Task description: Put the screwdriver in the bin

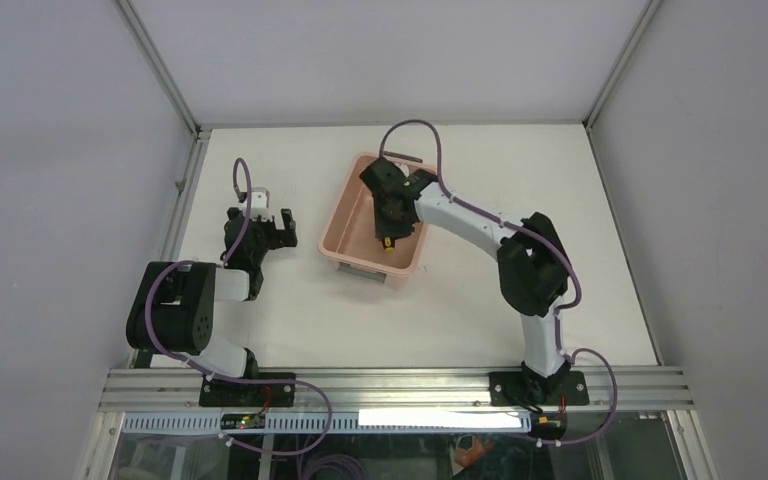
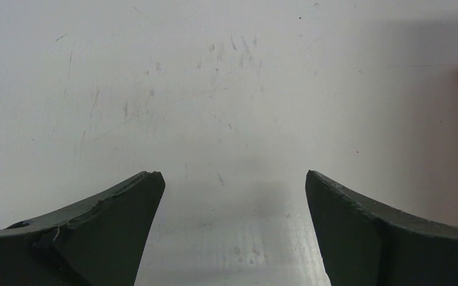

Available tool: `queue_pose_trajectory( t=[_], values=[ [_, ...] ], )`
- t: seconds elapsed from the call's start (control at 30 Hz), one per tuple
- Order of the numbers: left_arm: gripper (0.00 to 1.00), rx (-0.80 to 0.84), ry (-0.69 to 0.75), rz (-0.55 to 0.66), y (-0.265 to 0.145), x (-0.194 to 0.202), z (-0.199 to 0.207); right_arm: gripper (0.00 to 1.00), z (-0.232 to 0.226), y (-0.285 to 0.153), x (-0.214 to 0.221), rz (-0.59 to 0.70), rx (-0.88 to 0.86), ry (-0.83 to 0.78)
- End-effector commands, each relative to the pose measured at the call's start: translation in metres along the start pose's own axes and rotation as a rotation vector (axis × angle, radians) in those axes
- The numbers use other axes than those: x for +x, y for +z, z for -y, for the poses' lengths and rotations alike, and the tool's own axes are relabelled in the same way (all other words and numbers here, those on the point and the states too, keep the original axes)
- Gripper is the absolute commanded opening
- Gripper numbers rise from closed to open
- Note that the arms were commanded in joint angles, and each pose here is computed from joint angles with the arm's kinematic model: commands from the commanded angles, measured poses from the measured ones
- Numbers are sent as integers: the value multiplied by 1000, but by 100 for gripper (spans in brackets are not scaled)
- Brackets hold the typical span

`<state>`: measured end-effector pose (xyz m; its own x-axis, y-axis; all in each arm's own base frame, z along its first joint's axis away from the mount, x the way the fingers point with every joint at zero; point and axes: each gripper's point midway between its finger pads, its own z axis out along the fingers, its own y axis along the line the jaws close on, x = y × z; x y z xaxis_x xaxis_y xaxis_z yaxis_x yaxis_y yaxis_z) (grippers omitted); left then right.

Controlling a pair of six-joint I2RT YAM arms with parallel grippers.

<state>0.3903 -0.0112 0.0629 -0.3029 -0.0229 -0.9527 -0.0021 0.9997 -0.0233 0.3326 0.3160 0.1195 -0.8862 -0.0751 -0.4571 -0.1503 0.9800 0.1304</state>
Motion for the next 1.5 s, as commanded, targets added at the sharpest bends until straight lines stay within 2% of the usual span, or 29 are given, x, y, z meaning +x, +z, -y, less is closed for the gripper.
queue_pose_trajectory(
  t=[0.0,0.2,0.33,0.37,0.47,0.77,0.83,0.9,0.97,1.27,1.37,1.47],
  values=[
    [99,15,-16,52,-1,-16,5,5,-29,-15,-21,182,-114,123],
    [99,16,-16,52,-1,-16,5,12,-16,32,15,86,-37,120],
    [99,15,-16,52,-1,-16,5,27,-16,39,15,77,-27,94],
    [99,14,-16,52,-1,-16,5,34,-17,37,12,79,-28,85],
    [99,16,-16,52,-1,-16,5,49,-24,18,-5,121,-57,69],
    [99,17,-16,53,-1,-16,5,74,-31,-99,-80,377,-149,-12],
    [99,15,-16,52,-1,-16,5,81,-22,-116,-89,392,-145,-16],
    [99,15,-16,52,-1,-16,5,86,1,-127,-96,381,-125,8],
    [99,16,-16,52,-1,-16,5,98,35,-131,-99,371,-56,30],
    [99,16,-16,53,-1,-16,5,99,215,-166,-101,448,315,214],
    [99,15,-16,52,-1,-16,5,99,246,-182,-95,467,369,266],
    [99,15,-16,52,-1,-16,5,99,257,-190,-88,477,399,256]
  ],
)
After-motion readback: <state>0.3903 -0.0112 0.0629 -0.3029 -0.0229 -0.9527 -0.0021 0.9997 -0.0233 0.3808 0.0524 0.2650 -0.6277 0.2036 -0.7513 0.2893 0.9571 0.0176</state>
